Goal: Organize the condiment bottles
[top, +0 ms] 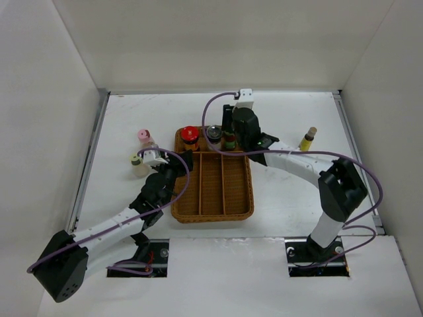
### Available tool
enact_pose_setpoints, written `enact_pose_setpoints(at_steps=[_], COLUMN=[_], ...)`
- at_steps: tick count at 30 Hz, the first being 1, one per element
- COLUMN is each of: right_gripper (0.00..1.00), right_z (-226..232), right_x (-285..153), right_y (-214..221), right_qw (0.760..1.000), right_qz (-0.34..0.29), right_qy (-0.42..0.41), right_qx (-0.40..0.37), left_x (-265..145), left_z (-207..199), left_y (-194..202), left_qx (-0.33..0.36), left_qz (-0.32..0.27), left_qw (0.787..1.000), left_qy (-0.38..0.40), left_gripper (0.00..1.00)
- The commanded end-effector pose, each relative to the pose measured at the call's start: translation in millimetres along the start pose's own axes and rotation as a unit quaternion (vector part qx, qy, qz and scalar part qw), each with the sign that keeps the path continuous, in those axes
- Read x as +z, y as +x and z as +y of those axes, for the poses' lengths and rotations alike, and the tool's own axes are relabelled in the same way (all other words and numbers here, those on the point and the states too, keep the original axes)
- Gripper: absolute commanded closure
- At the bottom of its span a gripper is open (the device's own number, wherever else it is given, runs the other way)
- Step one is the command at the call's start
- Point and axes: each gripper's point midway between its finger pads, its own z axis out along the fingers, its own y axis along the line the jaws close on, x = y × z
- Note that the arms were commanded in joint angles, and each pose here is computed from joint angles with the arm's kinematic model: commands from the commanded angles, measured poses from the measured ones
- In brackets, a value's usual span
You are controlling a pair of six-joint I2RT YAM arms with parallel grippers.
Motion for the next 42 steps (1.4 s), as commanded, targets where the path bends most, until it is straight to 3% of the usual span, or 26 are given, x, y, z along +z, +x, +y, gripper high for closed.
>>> enact_pose_setpoints(at_steps=[1,9,16,17,21,25,26,30,32,36,42], right_gripper=[0.41,0.35,0.31,0.35,0.71,0.76,0.73,0.41,0.31,0.26,0.29], right_z=[7,4,-19,-27,-103,-194,-212,-267,-291,-313,-323], right_x=[-2,-20,-64,-72,-91,-97,-99,-102,-101,-80,-68], right_y=[-30,-57,-98,-100,-89,-51,-44,-33,-29,-12,3], right_qw=[0.998,0.996,0.991,0.991,0.983,0.962,0.955,0.936,0.929,0.934,0.934], right_qz=[-0.047,-0.073,-0.118,-0.123,-0.134,-0.102,-0.094,-0.081,-0.071,-0.027,-0.006], right_qy=[-0.008,-0.012,-0.005,0.004,0.100,0.232,0.257,0.321,0.345,0.337,0.335], right_qx=[0.035,0.041,0.056,0.058,0.080,0.104,0.109,0.118,0.116,0.118,0.126], left_x=[1,1,0,0,-1,0,1,1,1,0,3], left_z=[-8,-8,-9,-8,-8,-7,-7,-7,-8,-6,-4], left_y=[-14,-15,-18,-17,-18,-15,-15,-11,-13,-13,-8], left_qx=[-0.016,-0.015,-0.019,-0.019,-0.020,-0.025,-0.026,-0.028,-0.029,-0.030,-0.026], left_qz=[-0.023,-0.025,-0.029,-0.029,-0.029,-0.027,-0.026,-0.022,-0.023,-0.024,-0.019], left_qw=[1.000,0.999,0.999,0.999,0.999,0.999,0.999,0.999,0.999,0.999,0.999], left_qy=[0.013,0.013,0.014,0.014,0.014,0.013,0.012,0.012,0.013,0.011,0.006], left_gripper=[0.43,0.43,0.43,0.43,0.43,0.43,0.43,0.43,0.43,0.43,0.43])
